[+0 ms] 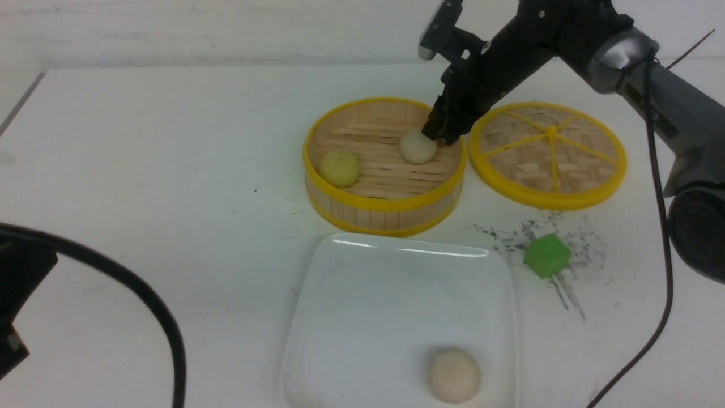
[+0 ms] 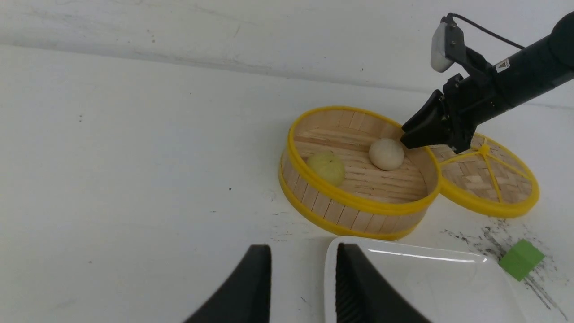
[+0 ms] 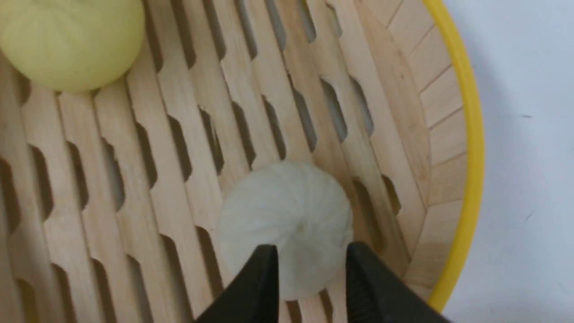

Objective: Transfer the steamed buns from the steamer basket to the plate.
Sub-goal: Use the right arm to grab the steamed stuffed bun that is closest to it, then use the right arm to put the steamed stuffed bun into the plate

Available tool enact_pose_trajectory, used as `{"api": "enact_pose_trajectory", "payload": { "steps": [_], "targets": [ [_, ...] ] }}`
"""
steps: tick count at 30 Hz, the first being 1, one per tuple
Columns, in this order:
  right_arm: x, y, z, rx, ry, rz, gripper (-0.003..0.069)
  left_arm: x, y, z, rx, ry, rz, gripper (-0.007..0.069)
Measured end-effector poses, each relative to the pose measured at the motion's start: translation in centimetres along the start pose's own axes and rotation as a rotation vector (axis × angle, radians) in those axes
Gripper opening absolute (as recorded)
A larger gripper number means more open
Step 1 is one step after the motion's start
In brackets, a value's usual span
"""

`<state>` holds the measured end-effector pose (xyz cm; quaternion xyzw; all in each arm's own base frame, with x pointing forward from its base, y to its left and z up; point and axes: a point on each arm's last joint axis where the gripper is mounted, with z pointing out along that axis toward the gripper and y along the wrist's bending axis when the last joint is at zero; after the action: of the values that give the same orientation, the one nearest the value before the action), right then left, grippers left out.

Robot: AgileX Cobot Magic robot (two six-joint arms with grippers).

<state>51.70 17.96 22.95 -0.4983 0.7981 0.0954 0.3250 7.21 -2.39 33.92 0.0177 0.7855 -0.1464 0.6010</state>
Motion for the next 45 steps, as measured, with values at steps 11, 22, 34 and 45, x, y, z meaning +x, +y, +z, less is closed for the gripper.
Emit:
{"api": "enact_pose_trajectory", "payload": {
  "steps": [11,22,34,45],
  "targets": [
    [-0.2,0.4,0.5,-0.053,-0.043,0.031,0.0240,0.0,0.0,0.0,-0.001,0.001,0.001,0.0239],
    [1.3,0.5,3.0,-0.078,-0.015,0.052,0.0176,0.0,0.0,0.0,-0.002,-0.003,0.001,0.0239],
    [-0.5,0.0,0.5,-0.043,-0.034,0.025,0.0011,-0.1,0.0,0.0,-0.003,-0.006,0.002,0.0239],
    [-4.8,-2.1,-15.7,0.166,-0.202,0.248,0.0011,-0.2,0.1,0.0,-0.005,-0.015,-0.001,0.0239]
  ]
}}
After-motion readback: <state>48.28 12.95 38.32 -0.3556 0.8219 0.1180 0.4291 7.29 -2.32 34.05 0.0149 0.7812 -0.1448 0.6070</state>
